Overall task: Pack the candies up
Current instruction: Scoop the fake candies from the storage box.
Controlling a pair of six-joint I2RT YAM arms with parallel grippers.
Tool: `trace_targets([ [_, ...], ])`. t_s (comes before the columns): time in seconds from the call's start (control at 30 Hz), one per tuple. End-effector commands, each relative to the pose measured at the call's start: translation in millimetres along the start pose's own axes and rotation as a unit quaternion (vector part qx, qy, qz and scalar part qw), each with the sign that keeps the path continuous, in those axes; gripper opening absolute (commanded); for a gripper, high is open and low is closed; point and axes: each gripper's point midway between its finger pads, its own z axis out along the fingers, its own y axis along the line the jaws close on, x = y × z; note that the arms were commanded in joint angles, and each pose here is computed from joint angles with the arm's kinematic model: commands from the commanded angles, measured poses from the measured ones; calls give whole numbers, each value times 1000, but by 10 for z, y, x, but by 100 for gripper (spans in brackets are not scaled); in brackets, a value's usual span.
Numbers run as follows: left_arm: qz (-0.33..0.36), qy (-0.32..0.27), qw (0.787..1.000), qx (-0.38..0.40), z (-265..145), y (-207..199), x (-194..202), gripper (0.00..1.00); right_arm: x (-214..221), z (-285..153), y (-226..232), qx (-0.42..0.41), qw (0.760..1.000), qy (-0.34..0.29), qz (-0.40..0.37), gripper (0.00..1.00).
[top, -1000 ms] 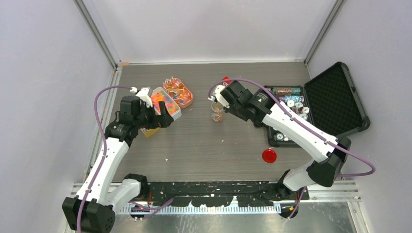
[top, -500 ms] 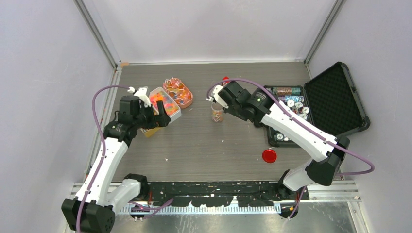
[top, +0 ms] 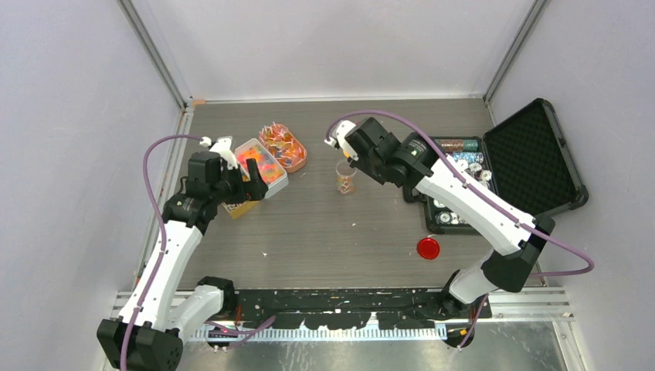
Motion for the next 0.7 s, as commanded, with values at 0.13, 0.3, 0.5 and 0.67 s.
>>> trace_targets([
  [0.13,-89,-134,986,-50,-11,80,-722,82,-866,-5,106,-63,983,-100,143,0],
  [0.3,-112,-193,973,-58,186,162,-1234,71,-1238,150,282,-116,973,-110,168,0],
  [0.5,-147,-233,958,-77,578,553,-1718,41,-1527,512,494,-160,967,-89,180,0],
  [0.67,-193,-200,959,-55,1069,903,-1911,6,-1625,787,599,-172,963,-69,195,0],
])
